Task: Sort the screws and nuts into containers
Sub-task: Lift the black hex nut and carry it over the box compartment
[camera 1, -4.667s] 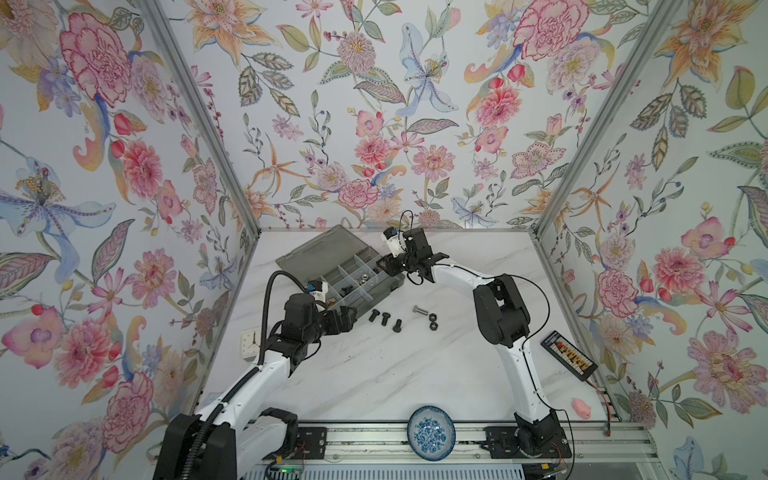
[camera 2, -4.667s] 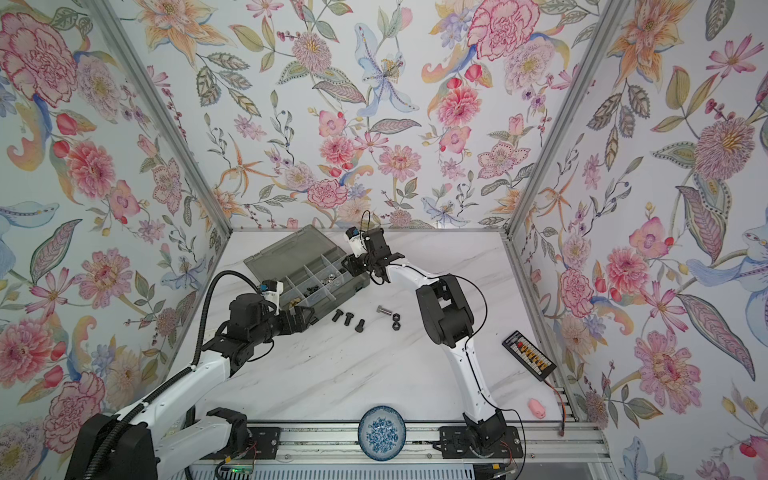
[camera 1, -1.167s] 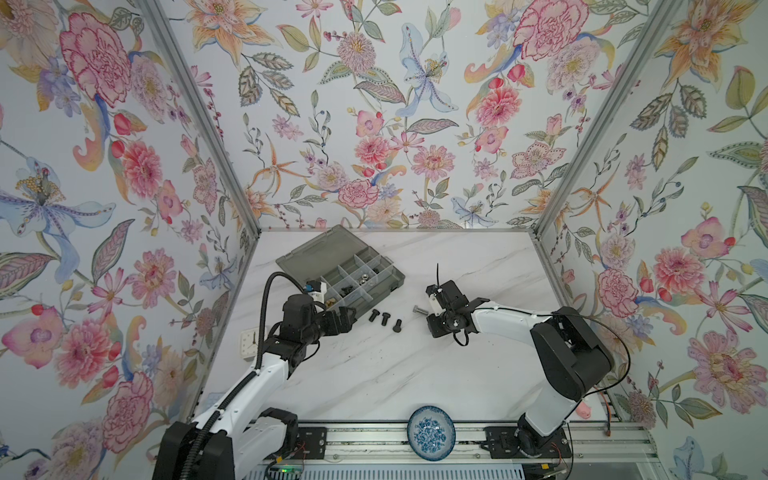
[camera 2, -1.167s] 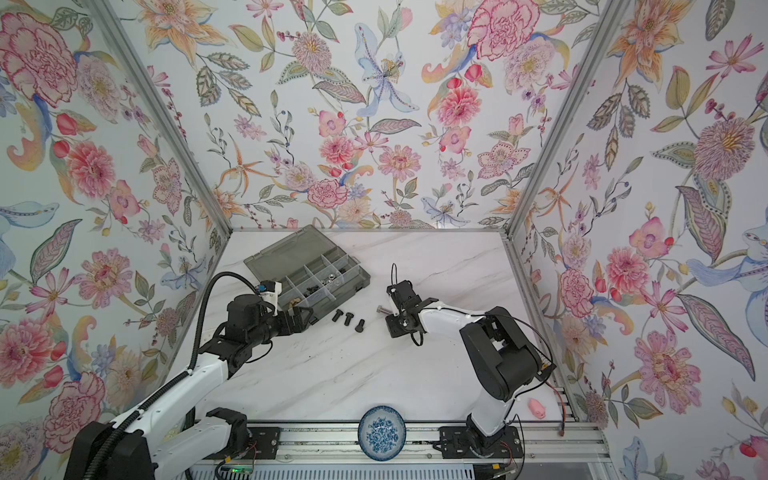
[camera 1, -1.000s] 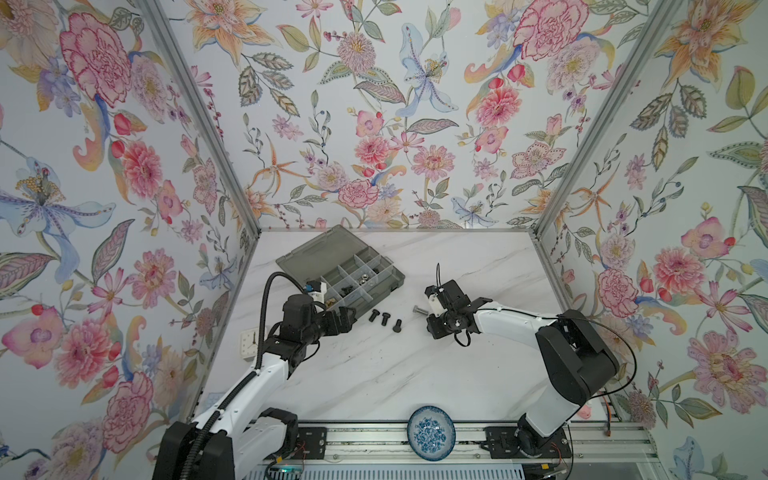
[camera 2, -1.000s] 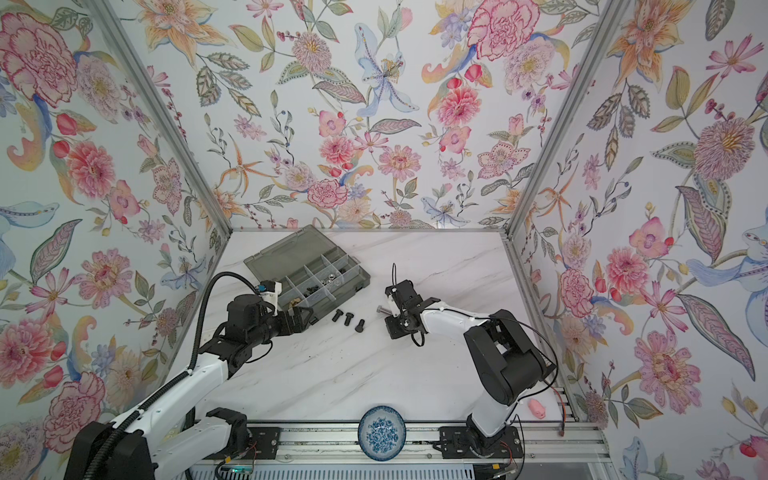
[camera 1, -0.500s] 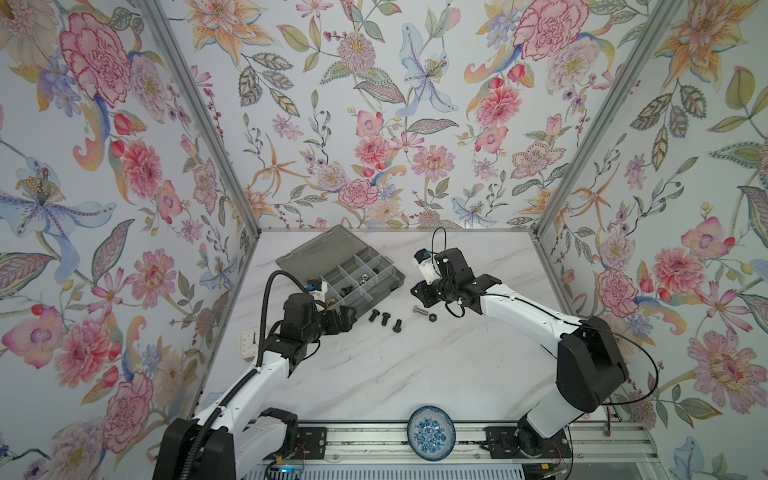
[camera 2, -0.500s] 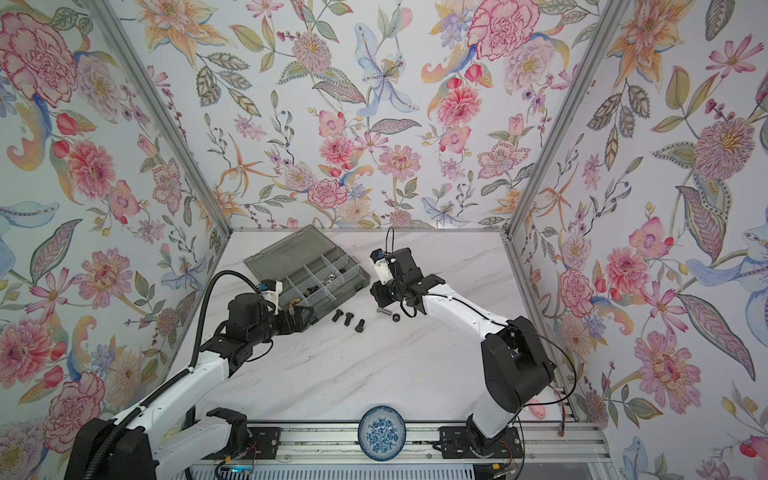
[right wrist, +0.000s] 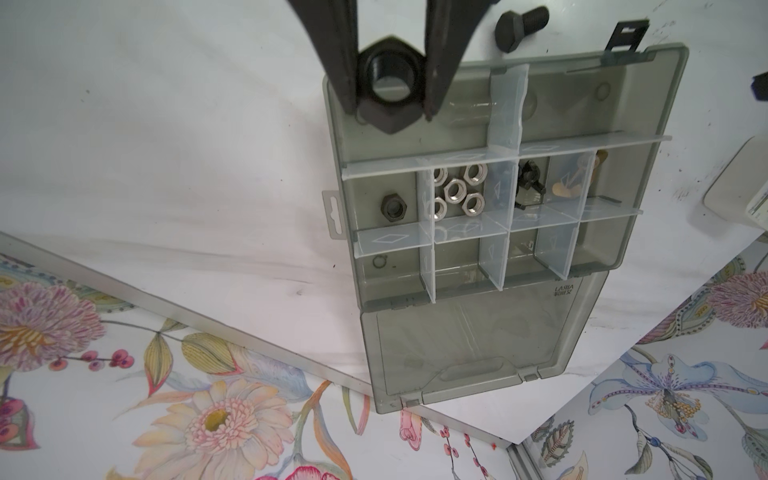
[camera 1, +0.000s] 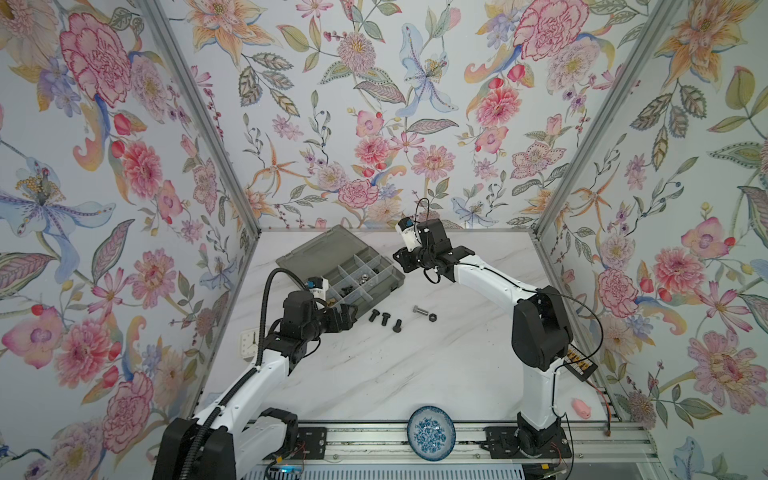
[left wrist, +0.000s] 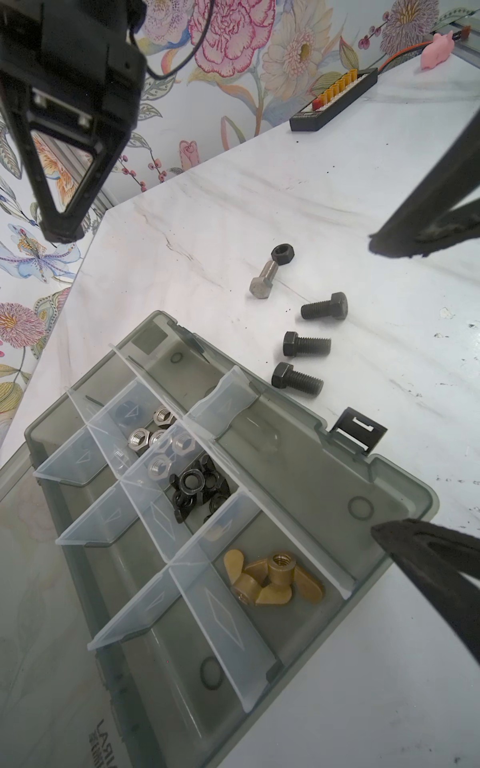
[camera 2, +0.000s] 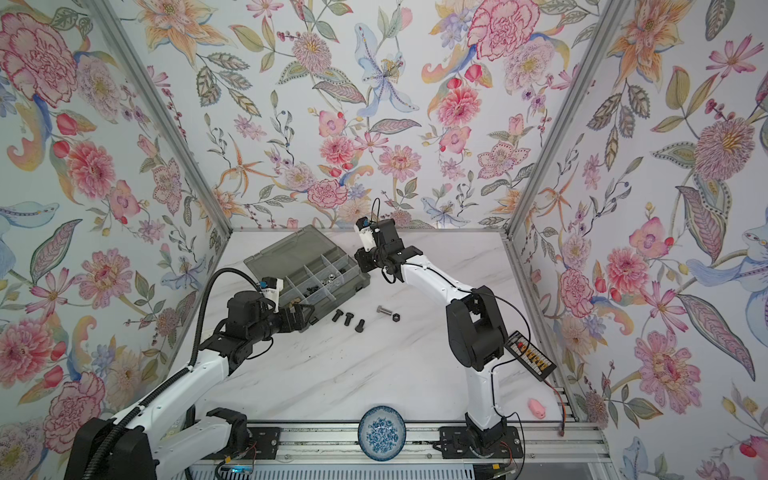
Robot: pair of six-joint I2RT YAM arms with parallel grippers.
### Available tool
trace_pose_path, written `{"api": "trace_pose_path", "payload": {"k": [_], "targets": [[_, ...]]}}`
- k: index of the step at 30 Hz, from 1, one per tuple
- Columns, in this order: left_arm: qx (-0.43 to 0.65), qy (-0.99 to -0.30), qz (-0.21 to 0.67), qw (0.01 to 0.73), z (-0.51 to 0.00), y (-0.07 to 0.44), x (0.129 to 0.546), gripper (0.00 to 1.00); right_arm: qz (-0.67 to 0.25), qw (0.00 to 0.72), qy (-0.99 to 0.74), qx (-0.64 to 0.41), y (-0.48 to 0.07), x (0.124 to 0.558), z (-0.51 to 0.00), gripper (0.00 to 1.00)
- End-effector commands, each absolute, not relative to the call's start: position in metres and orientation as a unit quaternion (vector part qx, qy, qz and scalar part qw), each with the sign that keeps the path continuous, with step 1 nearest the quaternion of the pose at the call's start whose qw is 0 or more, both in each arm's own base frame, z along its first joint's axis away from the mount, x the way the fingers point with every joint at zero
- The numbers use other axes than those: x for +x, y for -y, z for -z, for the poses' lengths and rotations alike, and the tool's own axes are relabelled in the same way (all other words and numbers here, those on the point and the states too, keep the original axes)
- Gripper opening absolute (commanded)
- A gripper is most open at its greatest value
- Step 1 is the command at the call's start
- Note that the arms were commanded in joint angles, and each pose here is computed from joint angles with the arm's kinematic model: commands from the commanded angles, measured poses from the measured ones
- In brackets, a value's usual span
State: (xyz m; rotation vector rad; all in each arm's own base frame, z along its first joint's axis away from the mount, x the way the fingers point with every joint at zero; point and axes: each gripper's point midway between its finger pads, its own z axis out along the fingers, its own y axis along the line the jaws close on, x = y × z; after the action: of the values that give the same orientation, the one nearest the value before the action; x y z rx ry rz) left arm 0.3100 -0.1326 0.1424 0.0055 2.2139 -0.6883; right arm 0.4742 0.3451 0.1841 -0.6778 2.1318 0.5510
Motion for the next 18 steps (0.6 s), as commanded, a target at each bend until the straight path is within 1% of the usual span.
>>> {"api": "trace_pose_path", "payload": {"k": [1,6,9,16,18], "targets": [[0.006,-0.869,0.278,0.409,-0.149,0.133,0.316,0.99,-0.245,0.415,-0.839,-0.253,-0.361,0.489,-0.182,0.14],[0.005,-0.867,0.282,0.410,-0.151,0.135,0.317,0.99,-0.266,0.418,-0.836,-0.236,-0.375,0.505,-0.165,0.14],[0.005,-0.867,0.284,0.410,-0.150,0.135,0.317,0.99,-0.273,0.415,-0.836,-0.232,-0.382,0.511,-0.154,0.16],[0.004,-0.868,0.283,0.408,-0.150,0.135,0.318,0.99,-0.291,0.401,-0.838,-0.230,-0.400,0.518,-0.134,0.18],[0.004,-0.868,0.283,0.408,-0.151,0.135,0.318,1.00,-0.291,0.397,-0.840,-0.229,-0.402,0.519,-0.128,0.20]]}}
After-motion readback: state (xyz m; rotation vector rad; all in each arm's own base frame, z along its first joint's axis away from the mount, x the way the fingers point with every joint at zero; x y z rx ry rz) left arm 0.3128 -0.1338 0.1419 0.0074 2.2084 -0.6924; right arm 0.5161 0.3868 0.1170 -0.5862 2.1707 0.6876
